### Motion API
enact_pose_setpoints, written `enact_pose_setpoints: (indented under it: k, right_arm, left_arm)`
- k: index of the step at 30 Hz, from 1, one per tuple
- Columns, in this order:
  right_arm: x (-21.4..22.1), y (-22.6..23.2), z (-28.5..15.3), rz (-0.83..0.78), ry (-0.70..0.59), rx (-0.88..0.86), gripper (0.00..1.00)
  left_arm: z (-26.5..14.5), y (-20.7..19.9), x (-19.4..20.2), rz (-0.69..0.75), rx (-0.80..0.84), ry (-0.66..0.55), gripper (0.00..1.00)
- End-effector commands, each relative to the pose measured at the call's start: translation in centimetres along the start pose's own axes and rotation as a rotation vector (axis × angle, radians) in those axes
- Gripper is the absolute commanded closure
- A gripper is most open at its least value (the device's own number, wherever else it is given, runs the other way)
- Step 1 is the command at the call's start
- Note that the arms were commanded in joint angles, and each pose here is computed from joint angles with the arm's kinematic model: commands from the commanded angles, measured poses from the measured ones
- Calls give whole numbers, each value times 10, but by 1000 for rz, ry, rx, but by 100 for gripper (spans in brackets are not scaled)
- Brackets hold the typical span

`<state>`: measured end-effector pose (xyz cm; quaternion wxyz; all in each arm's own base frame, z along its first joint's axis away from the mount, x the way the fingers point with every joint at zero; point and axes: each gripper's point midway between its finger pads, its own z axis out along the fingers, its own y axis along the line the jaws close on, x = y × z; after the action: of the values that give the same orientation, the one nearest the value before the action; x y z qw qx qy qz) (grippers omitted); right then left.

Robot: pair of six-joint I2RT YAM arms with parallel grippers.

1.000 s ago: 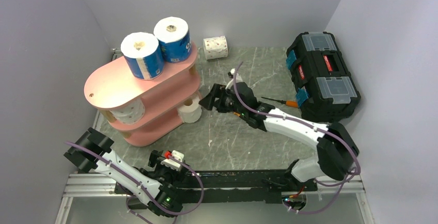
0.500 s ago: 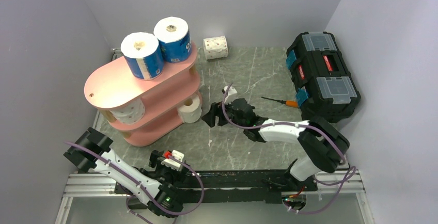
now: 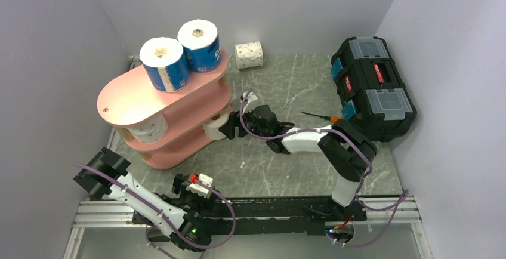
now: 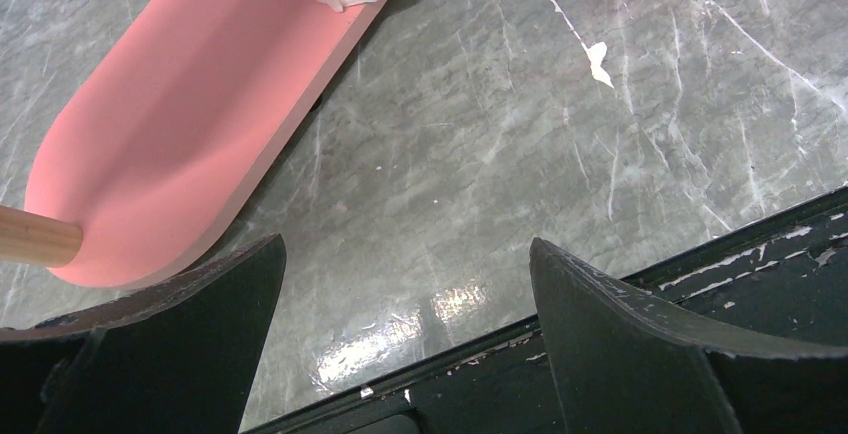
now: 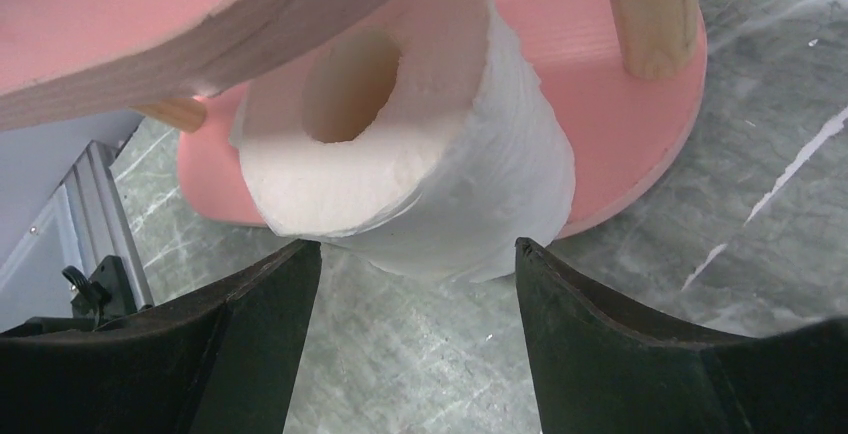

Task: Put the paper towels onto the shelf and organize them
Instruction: Place the paper towel on the shelf.

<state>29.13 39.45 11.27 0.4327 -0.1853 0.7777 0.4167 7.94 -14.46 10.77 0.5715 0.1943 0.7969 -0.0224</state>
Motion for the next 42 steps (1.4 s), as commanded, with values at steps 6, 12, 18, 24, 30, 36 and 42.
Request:
enact_pose_setpoints:
  k: [6, 12, 18, 24, 30, 36, 42]
  right_arm:
    - [-24, 13, 23, 0, -79, -63, 28]
    - [-24, 12, 33, 9, -79, -67, 28]
    - [-27, 14, 44, 19, -80, -83, 28]
    - [-24, 9, 48, 29, -73, -70, 28]
    - [-33, 17, 34, 19, -84, -98, 26]
    - [-51, 18, -22, -3, -68, -50, 16]
    - [-105, -17, -70, 35, -121, 174, 13]
  left_arm:
    - [-4, -17, -11, -230, 21, -21, 1]
    - [-4, -17, -10, -232, 22, -21, 1]
    - [-4, -17, -10, -229, 20, -22, 1]
    - [-4, -17, -10, -228, 19, -22, 1]
    - [-3, -16, -10, -230, 21, -26, 1]
    - [-3, -17, -11, -226, 23, -29, 1]
    - [-3, -18, -12, -229, 28, -37, 1]
